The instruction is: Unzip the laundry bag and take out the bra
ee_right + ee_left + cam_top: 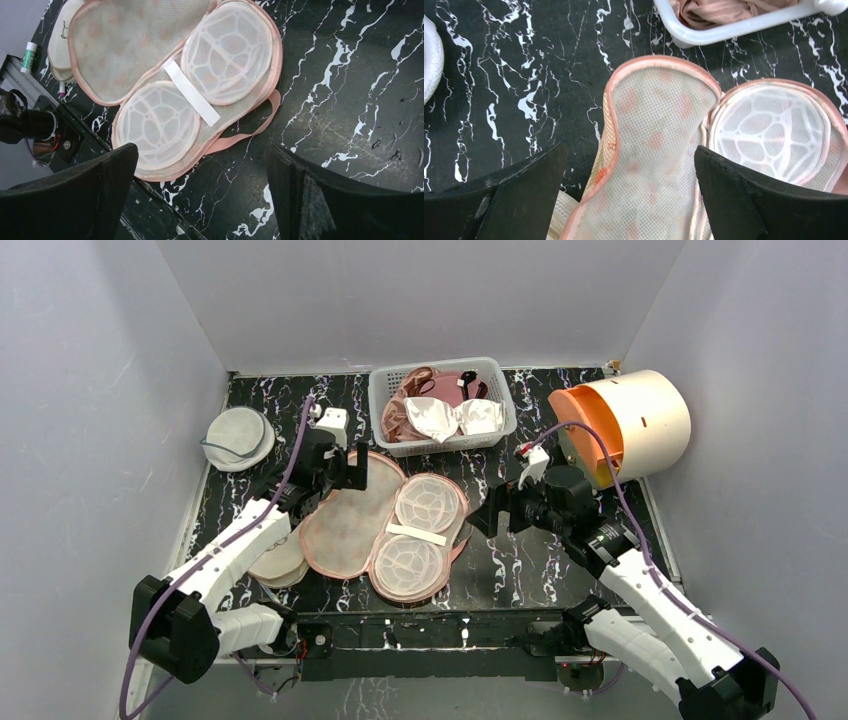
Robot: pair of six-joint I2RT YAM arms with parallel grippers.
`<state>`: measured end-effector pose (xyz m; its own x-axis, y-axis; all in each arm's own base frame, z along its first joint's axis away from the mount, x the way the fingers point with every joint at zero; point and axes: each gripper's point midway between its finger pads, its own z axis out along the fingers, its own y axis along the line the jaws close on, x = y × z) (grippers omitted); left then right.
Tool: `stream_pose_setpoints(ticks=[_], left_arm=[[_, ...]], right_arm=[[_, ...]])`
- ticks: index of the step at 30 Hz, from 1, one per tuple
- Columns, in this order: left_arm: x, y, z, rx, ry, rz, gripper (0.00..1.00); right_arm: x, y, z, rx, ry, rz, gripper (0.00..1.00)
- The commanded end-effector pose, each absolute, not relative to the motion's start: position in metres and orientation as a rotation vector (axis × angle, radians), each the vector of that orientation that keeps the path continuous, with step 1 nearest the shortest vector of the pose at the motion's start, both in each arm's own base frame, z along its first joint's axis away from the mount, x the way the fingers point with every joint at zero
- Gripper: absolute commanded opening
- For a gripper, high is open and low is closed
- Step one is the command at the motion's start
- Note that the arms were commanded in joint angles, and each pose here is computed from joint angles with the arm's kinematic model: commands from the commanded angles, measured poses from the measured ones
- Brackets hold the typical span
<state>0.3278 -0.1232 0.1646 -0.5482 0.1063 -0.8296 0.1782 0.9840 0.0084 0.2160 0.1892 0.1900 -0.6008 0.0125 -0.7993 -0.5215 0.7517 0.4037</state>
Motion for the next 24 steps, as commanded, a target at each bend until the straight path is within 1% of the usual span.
stream_pose_setpoints(ticks=[1, 3, 7, 14, 21, 24], left_arm=[[0.308, -0.124, 0.157, 0.279, 2.214, -0.129, 0.98], [0.302, -0.125, 0.147, 0.314, 2.243, -0.138, 0.98], [0.296, -0.128, 0.130, 0.331, 2.262, -0.168, 0.98], [0.297, -0.134, 0.112, 0.396, 2.339, -0.162, 0.97], [0.306, -0.110, 0.105, 0.346, 2.362, 0.027, 0.94], [0.308, -0.112, 0.099, 0.366, 2.384, 0.027, 0.93]], right_arm=[[0.234, 0.188, 0.222, -0.374, 1.918, 0.760, 0.98], [0.243, 0.178, 0.217, -0.318, 1.929, 0.689, 0.98], [0.248, 0.170, 0.203, -0.258, 1.954, 0.643, 0.98], [0.247, 0.170, 0.190, -0.242, 1.925, 0.655, 0.98], [0.251, 0.165, 0.173, -0.235, 1.948, 0.609, 0.98], [0.250, 0.165, 0.174, -0.245, 1.920, 0.613, 0.98]])
